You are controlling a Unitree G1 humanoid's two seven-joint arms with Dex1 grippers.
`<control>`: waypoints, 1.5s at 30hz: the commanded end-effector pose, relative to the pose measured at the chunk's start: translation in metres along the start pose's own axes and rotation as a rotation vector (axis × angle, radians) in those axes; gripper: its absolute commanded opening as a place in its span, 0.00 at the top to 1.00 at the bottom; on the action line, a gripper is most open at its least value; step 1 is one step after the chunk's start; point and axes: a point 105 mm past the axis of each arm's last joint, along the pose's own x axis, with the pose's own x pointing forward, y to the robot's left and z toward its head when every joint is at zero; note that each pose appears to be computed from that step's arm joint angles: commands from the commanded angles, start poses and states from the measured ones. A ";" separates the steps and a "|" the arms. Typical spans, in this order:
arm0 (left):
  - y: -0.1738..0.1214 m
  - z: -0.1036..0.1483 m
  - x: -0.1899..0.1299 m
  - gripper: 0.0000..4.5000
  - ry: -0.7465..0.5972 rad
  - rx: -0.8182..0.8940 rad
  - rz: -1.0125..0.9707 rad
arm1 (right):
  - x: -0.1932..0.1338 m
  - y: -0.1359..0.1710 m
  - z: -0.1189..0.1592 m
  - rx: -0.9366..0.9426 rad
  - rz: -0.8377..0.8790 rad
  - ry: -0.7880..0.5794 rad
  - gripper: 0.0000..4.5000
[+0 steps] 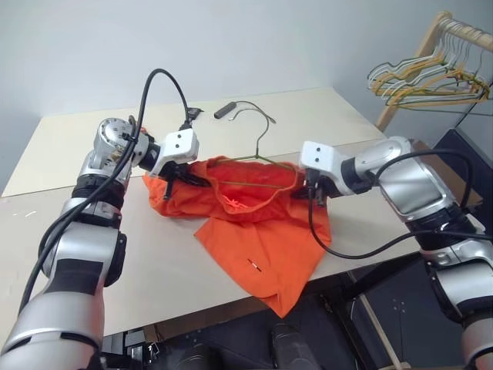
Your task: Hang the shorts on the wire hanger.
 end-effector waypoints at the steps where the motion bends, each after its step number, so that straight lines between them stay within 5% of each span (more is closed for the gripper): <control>1: 0.005 0.014 -0.005 1.00 -0.027 0.067 0.014 | -0.016 -0.007 0.016 -0.011 -0.030 -0.062 1.00; 3: 0.004 0.014 -0.005 1.00 -0.031 0.067 0.009 | -0.018 -0.004 0.018 0.010 -0.011 -0.082 1.00; 10: 0.011 0.027 -0.013 0.54 -0.133 0.040 0.054 | -0.031 0.015 0.011 0.184 0.063 -0.166 1.00; 18: 0.037 0.052 -0.046 0.00 -0.369 -0.062 0.276 | -0.048 0.043 -0.030 0.491 0.018 -0.184 1.00; 22: 0.049 0.072 -0.061 0.00 -0.572 -0.176 0.384 | -0.064 0.049 -0.058 0.697 -0.115 -0.185 1.00; 31: 0.004 0.110 -0.053 0.00 -0.843 -0.387 0.242 | -0.117 0.055 -0.098 1.005 -0.506 -0.196 1.00; 45: -0.018 0.144 -0.057 0.00 -0.928 -0.406 0.191 | -0.177 0.037 -0.144 1.180 -0.820 -0.069 1.00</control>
